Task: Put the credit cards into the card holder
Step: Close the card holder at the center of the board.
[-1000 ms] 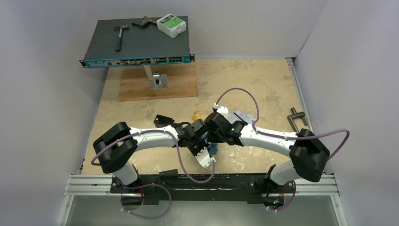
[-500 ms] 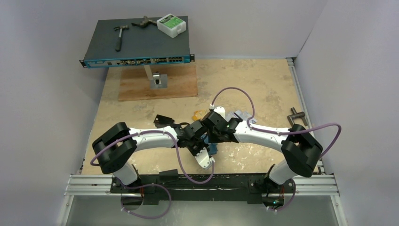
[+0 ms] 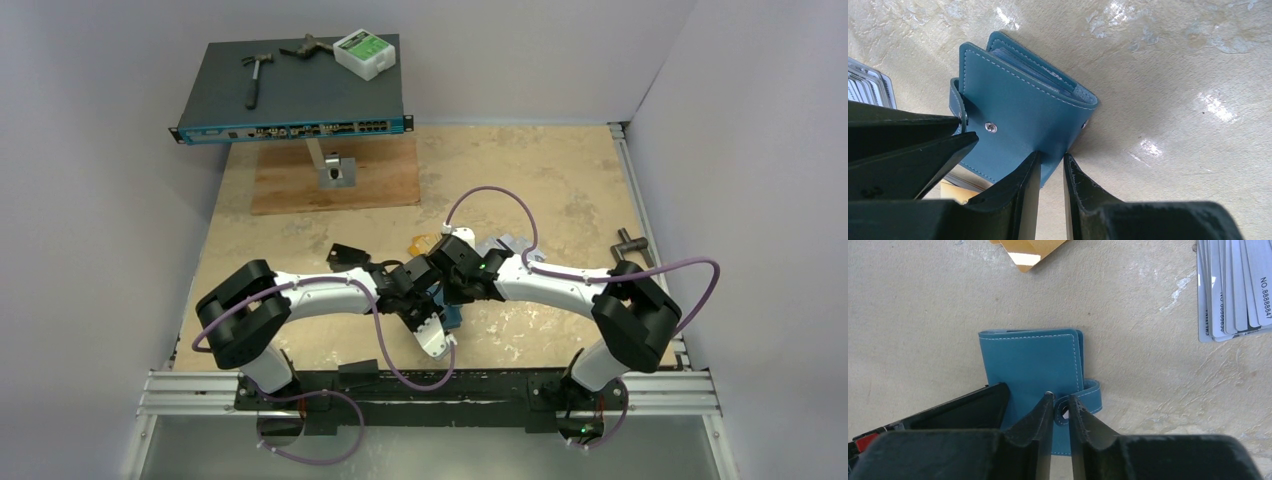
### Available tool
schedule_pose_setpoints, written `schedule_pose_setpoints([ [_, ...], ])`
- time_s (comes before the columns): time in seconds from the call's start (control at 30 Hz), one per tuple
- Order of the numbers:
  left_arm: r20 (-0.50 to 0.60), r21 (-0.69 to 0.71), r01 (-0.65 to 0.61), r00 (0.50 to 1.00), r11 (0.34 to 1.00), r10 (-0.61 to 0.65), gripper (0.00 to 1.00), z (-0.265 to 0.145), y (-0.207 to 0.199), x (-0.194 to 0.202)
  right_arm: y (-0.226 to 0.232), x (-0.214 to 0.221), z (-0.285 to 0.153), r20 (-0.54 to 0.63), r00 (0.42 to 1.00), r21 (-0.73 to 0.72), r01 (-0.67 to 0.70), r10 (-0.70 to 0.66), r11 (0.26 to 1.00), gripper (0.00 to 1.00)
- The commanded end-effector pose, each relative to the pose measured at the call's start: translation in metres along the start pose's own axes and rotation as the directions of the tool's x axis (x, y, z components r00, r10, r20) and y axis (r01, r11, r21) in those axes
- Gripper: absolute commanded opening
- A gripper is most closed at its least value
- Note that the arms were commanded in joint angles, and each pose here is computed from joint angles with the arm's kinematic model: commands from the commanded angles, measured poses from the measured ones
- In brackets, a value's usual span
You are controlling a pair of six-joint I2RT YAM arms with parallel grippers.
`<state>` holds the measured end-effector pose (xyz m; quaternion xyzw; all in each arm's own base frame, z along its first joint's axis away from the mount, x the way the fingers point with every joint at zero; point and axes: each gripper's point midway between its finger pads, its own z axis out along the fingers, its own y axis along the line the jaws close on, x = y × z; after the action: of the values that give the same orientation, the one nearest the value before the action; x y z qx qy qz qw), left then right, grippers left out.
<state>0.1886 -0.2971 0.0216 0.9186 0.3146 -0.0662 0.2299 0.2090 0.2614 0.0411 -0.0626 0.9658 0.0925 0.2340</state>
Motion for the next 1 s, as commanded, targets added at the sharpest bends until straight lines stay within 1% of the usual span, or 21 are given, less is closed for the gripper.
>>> schedule_pose_setpoints([
  [0.0, 0.015, 0.016, -0.002, 1.000, 1.000, 0.002, 0.21, -0.001, -0.004, -0.005, 0.007, 0.007, -0.002, -0.021, 0.999, -0.004, 0.033, -0.034, 0.999, 0.12],
  [0.1, 0.015, 0.017, 0.001, 1.000, 1.000, -0.001, 0.21, -0.001, -0.005, -0.004, 0.008, 0.006, -0.003, -0.020, 1.000, -0.009, 0.024, -0.024, 1.000, 0.00],
  [0.23, 0.017, 0.016, 0.005, 1.000, 1.000, -0.005, 0.21, -0.001, -0.006, -0.005, -0.001, -0.001, -0.007, 0.004, 0.999, 0.050, 0.037, -0.038, 0.998, 0.00],
  [0.37, 0.018, 0.016, 0.007, 1.000, 1.000, -0.008, 0.21, -0.001, -0.006, -0.005, -0.006, -0.005, -0.011, 0.016, 0.998, 0.072, 0.054, -0.055, 0.996, 0.00],
  [0.4, 0.018, 0.015, 0.007, 1.000, 1.000, -0.007, 0.21, -0.001, -0.006, -0.005, -0.006, -0.005, -0.010, 0.013, 0.998, 0.074, 0.062, -0.064, 0.995, 0.03],
  [0.47, 0.017, 0.014, 0.008, 1.000, 1.000, -0.008, 0.21, -0.002, -0.006, -0.005, -0.005, -0.002, -0.008, -0.004, 0.997, 0.068, 0.077, -0.077, 0.995, 0.14],
  [0.53, 0.016, 0.012, 0.006, 1.000, 1.000, -0.006, 0.21, -0.002, -0.005, -0.005, -0.004, 0.002, -0.007, -0.013, 0.996, 0.061, 0.087, -0.086, 0.994, 0.19],
  [0.77, 0.013, 0.015, 0.007, 1.000, 1.000, -0.008, 0.21, -0.001, -0.006, -0.004, 0.002, 0.006, -0.006, -0.028, 0.994, 0.039, 0.107, -0.105, 0.994, 0.27],
  [0.97, 0.012, 0.015, 0.009, 1.000, 1.000, -0.009, 0.20, -0.001, -0.006, -0.004, 0.008, 0.009, -0.003, -0.043, 0.991, 0.025, 0.127, -0.125, 0.992, 0.27],
])
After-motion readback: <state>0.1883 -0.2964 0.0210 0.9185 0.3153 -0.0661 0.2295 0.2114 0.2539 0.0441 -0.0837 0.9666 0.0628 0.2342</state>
